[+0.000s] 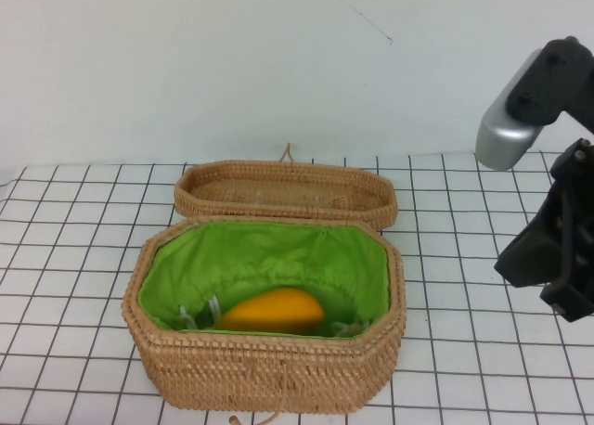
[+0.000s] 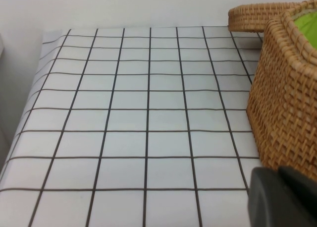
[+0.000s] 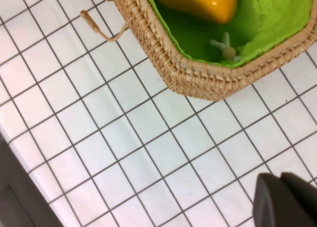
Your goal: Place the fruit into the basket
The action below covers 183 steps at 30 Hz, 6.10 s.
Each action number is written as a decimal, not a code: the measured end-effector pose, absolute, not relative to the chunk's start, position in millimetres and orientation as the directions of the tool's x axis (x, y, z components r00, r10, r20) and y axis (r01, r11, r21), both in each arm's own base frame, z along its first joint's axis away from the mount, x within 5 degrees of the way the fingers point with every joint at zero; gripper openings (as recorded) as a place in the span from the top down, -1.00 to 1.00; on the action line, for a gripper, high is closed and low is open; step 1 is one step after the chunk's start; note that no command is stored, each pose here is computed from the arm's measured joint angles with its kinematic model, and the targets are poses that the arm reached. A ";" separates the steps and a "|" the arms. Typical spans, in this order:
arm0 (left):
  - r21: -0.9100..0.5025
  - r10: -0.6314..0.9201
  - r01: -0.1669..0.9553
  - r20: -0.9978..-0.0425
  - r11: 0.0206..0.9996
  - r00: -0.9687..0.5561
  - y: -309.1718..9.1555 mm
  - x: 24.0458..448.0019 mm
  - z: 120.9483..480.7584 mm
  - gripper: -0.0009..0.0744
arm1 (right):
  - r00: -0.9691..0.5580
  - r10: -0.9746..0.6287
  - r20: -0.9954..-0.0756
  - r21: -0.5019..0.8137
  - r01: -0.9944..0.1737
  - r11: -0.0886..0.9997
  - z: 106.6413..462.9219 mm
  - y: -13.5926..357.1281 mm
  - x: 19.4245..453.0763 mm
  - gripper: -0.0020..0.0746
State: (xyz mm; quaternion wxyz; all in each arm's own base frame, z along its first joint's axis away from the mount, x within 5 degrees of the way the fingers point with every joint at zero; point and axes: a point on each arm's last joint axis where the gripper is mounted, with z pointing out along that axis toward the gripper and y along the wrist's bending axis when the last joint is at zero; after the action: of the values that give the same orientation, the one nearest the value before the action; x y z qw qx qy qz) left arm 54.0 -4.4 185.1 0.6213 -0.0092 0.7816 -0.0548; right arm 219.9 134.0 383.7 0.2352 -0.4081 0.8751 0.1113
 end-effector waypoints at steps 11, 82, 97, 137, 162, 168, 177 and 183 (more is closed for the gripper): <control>-0.097 -0.082 0.054 -0.970 0.994 -0.228 -4.4 54.0 185.1 0.98 | -0.497 -0.688 -0.528 -0.099 -0.769 0.631 395.1 123.9 213.1 0.94; -0.097 -0.082 0.054 -0.970 0.994 -0.228 -4.4 54.0 185.1 0.98 | -0.219 -0.182 -0.958 -0.180 -0.033 0.983 183.8 2.8 53.4 0.95; -0.097 -0.082 0.054 -0.970 0.994 -0.228 -4.4 54.0 185.1 0.98 | -0.220 -0.182 -0.958 -0.180 -0.033 0.983 183.7 2.9 53.4 0.95; -0.097 -0.082 0.054 -0.970 0.994 -0.228 -4.4 54.0 185.1 0.98 | -0.222 -0.182 -0.958 -0.179 -0.033 0.983 183.6 2.8 53.5 0.95; -0.097 -0.082 0.054 -0.970 0.994 -0.228 -4.4 54.0 185.1 0.98 | -0.222 -0.182 -0.958 -0.179 -0.033 0.983 183.6 2.8 53.5 0.95; -0.097 -0.082 0.054 -0.970 0.994 -0.228 -4.4 54.0 185.1 0.98 | -0.222 -0.182 -0.958 -0.179 -0.033 0.983 183.6 2.8 53.5 0.95; -0.097 -0.082 0.054 -0.970 0.994 -0.228 -4.4 54.0 185.1 0.98 | -0.222 -0.182 -0.958 -0.179 -0.033 0.983 183.6 2.8 53.5 0.95; -0.097 -0.082 0.054 -0.970 0.994 -0.228 -4.4 54.0 185.1 0.98 | -0.222 -0.182 -0.958 -0.179 -0.033 0.983 183.6 2.8 53.5 0.95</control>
State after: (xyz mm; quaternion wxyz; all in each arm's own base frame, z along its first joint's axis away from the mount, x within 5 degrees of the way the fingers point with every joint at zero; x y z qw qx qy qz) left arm 54.0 -4.4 185.1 0.6213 -0.0092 0.7816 -0.0548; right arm 53.5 2.8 183.6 0.6200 -0.0692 0.7792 -0.0601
